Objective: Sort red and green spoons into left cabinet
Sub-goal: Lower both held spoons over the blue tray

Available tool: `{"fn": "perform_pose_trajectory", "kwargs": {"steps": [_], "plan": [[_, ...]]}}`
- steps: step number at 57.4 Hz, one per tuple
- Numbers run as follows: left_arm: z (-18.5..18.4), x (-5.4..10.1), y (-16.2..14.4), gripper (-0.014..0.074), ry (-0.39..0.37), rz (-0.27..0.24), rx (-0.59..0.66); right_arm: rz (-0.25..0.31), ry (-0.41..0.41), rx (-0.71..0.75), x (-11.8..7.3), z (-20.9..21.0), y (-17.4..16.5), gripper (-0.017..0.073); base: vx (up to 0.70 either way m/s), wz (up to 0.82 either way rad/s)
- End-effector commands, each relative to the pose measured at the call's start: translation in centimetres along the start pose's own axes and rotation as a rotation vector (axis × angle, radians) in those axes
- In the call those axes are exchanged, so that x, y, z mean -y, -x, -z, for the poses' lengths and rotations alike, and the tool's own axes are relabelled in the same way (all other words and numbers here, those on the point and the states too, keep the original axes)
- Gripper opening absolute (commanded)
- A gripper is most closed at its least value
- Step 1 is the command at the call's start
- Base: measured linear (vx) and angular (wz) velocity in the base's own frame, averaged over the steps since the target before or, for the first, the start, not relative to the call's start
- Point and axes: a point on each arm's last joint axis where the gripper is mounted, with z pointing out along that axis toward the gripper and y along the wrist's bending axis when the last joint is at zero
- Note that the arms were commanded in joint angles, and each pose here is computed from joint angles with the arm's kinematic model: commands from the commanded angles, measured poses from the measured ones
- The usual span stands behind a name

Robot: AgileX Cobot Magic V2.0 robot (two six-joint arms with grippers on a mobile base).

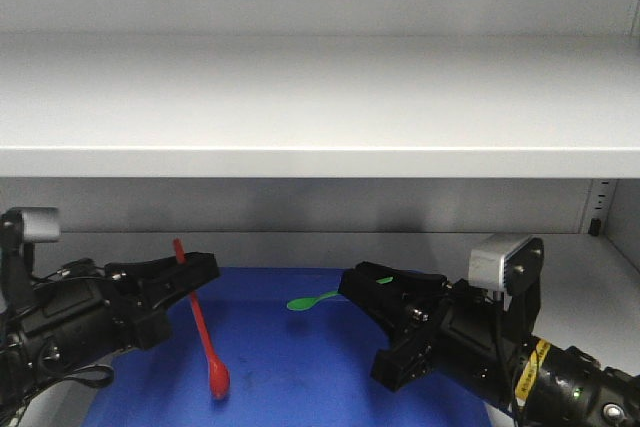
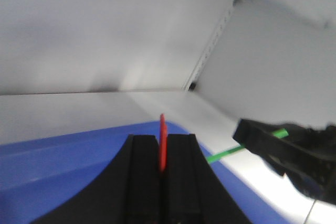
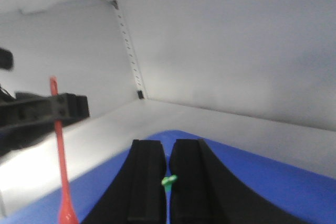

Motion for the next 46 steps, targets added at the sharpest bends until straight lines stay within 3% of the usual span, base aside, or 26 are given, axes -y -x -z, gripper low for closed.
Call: {"fn": "perform_pose_trajectory", "kwargs": {"steps": [1,13,22,32,40,46], "plan": [[-0.3,1.4,1.8,0.0169,-0.092,-0.092,0.034,0.070,0.050,0.114,-0.7,-0.2,2.1,0.0156,0.00,0.00],[-0.6,1.3,2.1,0.0386,-0.053,-0.304,-0.066,0.203,0.059,0.088,-0.8,-0.3,1.8,0.0456,0.00,0.00],[-0.7,0.3,2.7,0.0459,0.066,-0.332,-0.080,0.282,0.030,0.069,-0.5,-0.3,1.6,0.0592,0.00,0.00],[0.0,0.2,3.4,0.0461,0.155,-0.366,-0.074,0.353,-0.041,0.033,-0.1,0.0,1.9,0.0580,0.00,0.00],[0.7,0.2,3.9,0.0454,0.226,-0.393,-0.071,0.314,-0.143,-0.024,0.4,0.5,2.2,0.0527,0.00,0.00],[1.3,0.6,4.2,0.0395,0.248,-0.417,-0.066,0.251,-0.249,-0.105,0.9,1.3,2.4,0.0410,0.00,0.00]]}}
